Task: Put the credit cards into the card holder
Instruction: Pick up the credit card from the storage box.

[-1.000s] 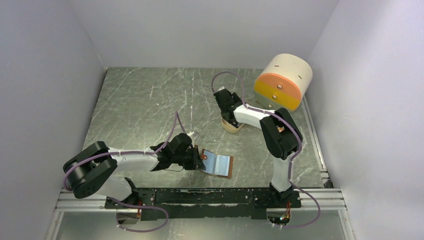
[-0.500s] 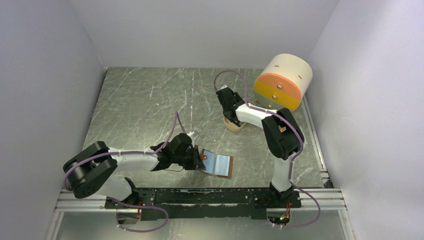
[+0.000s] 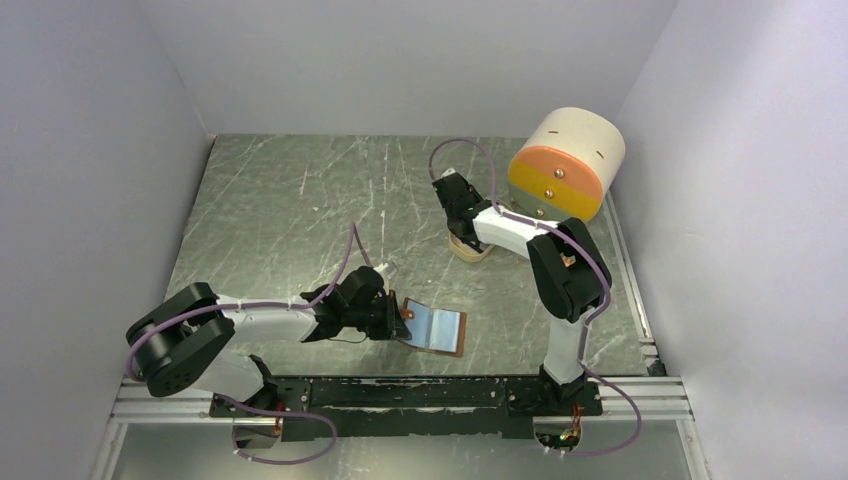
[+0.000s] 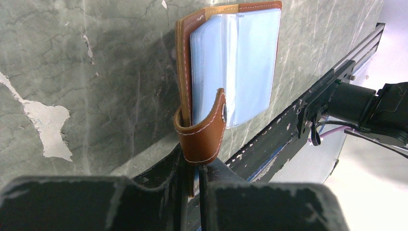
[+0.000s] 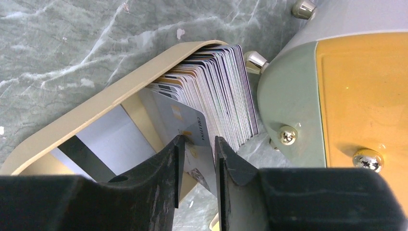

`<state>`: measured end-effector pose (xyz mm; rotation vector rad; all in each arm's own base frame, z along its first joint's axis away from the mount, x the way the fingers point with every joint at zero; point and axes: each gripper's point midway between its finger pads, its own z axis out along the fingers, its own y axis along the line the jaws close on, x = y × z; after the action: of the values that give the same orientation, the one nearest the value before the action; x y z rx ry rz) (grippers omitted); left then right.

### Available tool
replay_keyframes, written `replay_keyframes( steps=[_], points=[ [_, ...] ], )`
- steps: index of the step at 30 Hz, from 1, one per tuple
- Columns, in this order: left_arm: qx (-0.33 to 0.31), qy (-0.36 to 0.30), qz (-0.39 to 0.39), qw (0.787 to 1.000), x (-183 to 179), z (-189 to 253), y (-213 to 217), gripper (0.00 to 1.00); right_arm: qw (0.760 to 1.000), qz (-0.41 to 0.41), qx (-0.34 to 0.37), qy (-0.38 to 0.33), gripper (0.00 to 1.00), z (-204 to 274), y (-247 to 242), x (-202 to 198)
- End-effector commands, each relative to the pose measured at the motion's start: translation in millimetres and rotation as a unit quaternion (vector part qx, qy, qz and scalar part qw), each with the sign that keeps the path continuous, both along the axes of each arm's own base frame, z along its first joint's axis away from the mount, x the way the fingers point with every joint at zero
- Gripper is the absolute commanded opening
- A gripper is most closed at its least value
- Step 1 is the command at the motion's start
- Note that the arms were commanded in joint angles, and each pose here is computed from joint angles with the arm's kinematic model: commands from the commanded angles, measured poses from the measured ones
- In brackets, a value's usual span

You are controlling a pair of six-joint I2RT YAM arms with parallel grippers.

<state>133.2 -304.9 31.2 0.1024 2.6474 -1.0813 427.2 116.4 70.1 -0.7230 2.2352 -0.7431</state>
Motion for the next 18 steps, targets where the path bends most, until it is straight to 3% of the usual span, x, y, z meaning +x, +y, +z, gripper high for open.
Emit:
replay_keyframes(
  steps=[1,12,18],
  points=[
    [0.005,-0.005,0.004,1.0,0.8,-0.7,1.4,0.14,0.999,-0.016,0.003,-0.035,0.3,31.8,-6.6,9.2],
    [0.005,-0.004,0.003,1.0,1.3,-1.7,-0.1,0.14,0.999,-0.016,0.026,-0.026,0.22,35.0,-1.7,5.0],
    [0.005,-0.001,0.001,1.0,1.0,-3.0,-1.8,0.14,0.999,-0.006,0.05,-0.013,0.11,35.4,4.9,-0.9]
  ],
)
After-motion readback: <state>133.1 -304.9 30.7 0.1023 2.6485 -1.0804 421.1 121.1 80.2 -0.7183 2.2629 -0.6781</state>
